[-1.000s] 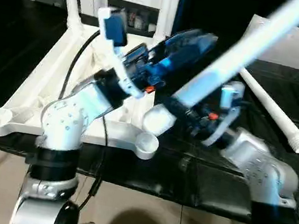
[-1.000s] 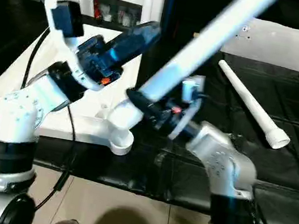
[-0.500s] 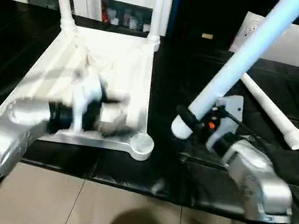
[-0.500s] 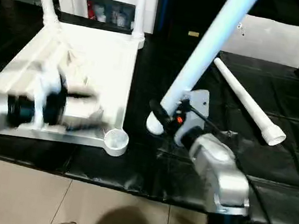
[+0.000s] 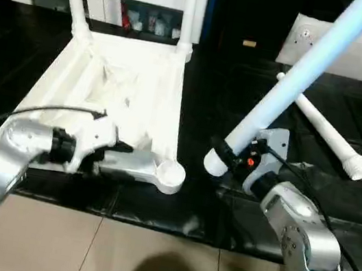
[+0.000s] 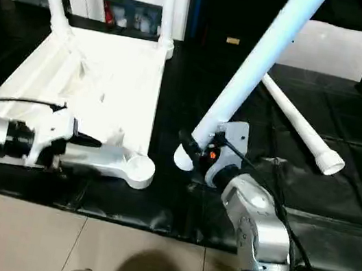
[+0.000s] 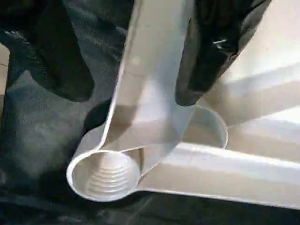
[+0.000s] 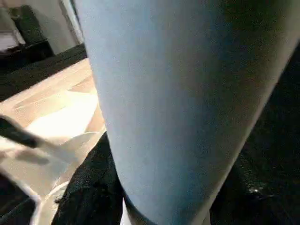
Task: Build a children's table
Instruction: Pick table leg, then insert table leg to table base
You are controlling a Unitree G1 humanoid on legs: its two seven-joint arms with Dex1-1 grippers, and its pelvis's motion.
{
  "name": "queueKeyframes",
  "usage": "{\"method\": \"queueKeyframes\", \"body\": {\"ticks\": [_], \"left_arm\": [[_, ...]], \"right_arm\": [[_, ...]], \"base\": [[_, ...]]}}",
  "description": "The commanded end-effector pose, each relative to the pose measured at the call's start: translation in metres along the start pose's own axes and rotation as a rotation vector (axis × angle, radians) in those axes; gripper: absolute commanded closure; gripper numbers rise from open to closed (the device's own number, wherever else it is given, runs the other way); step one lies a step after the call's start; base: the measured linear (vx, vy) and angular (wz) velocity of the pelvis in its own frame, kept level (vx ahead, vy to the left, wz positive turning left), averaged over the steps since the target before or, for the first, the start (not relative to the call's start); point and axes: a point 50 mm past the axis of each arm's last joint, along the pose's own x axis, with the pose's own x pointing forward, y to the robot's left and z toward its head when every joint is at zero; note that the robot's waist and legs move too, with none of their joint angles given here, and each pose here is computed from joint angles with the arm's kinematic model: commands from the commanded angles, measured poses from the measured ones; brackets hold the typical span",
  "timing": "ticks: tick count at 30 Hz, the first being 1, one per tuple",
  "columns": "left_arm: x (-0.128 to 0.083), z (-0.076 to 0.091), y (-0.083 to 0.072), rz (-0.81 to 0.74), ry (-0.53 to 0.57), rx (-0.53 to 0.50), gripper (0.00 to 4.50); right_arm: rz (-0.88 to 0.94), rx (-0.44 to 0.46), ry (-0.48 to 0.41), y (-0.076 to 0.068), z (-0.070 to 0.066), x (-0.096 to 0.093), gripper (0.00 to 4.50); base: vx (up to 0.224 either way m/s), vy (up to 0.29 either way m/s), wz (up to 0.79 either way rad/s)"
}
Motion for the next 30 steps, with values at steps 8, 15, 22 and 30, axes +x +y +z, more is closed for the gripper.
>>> {"method": "queueKeyframes", "body": {"ticks": [8, 15, 22, 30], "left_arm": [[0.005, -0.004, 0.01, -0.049, 0.002, 0.01, 2.05], [0.007, -0.013, 0.011, -0.103, 0.053, 0.004, 2.59], [0.007, -0.013, 0.011, -0.119, 0.036, -0.005, 3.01], [0.012, -0.017, 0.01, -0.14, 0.07, 0.01, 3.72]], "right_arm": [[0.057, -0.021, -0.016, 0.006, 0.008, 0.0, 2.59], [0.072, -0.031, -0.001, 0.005, 0.007, -0.001, 2.59], [0.078, -0.033, -0.004, 0.005, 0.009, 0.0, 2.59], [0.088, -0.04, 0.0, 0.005, 0.01, 0.001, 2.59]], "base": [[0.0, 0.0, 0.0], [0.0, 0.0, 0.0], [0.0, 0.0, 0.0], [0.0, 0.0, 0.0]]}}
